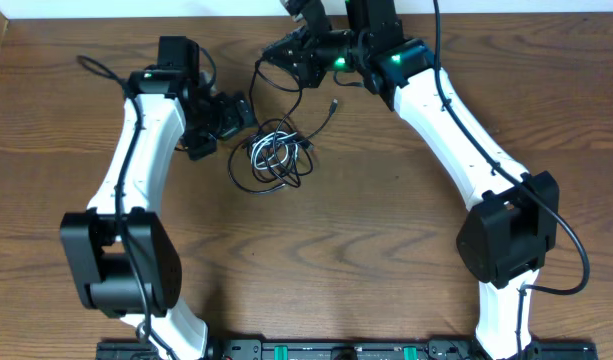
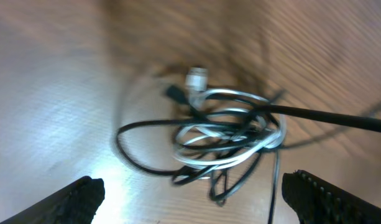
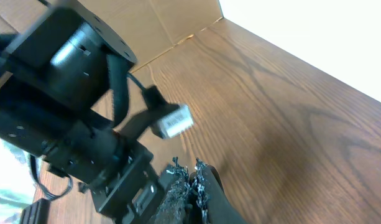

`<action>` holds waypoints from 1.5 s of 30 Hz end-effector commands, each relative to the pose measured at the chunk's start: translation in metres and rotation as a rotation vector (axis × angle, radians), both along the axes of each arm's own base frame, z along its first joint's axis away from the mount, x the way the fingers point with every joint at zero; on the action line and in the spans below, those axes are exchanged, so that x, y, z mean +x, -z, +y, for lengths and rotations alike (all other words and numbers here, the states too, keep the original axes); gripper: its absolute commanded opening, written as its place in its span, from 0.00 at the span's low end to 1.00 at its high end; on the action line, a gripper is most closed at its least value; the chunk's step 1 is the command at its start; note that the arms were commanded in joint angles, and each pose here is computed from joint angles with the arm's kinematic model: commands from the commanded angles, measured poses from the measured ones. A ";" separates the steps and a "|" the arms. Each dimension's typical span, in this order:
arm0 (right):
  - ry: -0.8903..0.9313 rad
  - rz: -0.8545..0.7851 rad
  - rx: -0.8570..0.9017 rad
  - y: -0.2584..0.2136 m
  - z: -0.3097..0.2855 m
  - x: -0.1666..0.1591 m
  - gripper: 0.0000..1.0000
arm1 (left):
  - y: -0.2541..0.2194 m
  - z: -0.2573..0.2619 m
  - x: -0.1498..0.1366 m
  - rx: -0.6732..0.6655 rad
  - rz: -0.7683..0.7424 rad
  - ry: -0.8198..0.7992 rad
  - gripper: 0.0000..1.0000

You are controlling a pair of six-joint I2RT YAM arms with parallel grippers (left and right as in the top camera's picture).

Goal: Untangle cables

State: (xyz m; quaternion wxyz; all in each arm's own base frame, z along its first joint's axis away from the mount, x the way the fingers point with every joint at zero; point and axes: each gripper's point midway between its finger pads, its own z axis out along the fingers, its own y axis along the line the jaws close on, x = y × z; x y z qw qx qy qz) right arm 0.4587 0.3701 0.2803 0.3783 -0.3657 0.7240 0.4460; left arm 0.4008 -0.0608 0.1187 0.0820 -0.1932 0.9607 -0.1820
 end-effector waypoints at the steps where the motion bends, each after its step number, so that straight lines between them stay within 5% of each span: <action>1: 0.032 -0.012 0.022 -0.019 -0.010 0.005 0.01 | 0.005 -0.026 0.004 -0.112 -0.058 0.215 0.98; 10: 0.062 0.030 -0.009 -0.009 -0.016 0.007 0.01 | 0.062 -0.023 -0.011 -0.063 -0.009 0.528 0.96; 13: 0.065 0.057 -0.026 -0.003 -0.018 0.006 0.01 | 0.068 -0.026 -0.005 -0.074 -0.030 0.538 0.88; 15: 0.065 0.066 -0.031 -0.001 -0.019 0.005 0.01 | 0.071 -0.027 -0.002 -0.081 -0.033 0.538 0.68; 17: 0.063 0.073 -0.041 0.001 -0.020 0.004 0.01 | 0.078 -0.027 -0.002 -0.083 -0.022 0.538 0.23; 19: 0.060 0.069 -0.052 0.004 -0.022 0.003 0.01 | 0.081 -0.027 -0.002 -0.083 -0.018 0.537 0.08; 26: 0.126 0.118 -0.066 0.009 -0.055 0.019 0.01 | 0.084 -0.017 0.005 -0.048 -0.003 0.458 0.07; 34: 0.267 0.075 -0.062 -0.032 -0.110 0.030 0.01 | 0.099 0.048 0.012 0.225 0.129 0.071 0.08; 45: 0.654 -0.096 -0.217 -0.106 -0.224 0.015 0.01 | 0.100 0.071 0.007 0.214 0.173 -0.057 0.07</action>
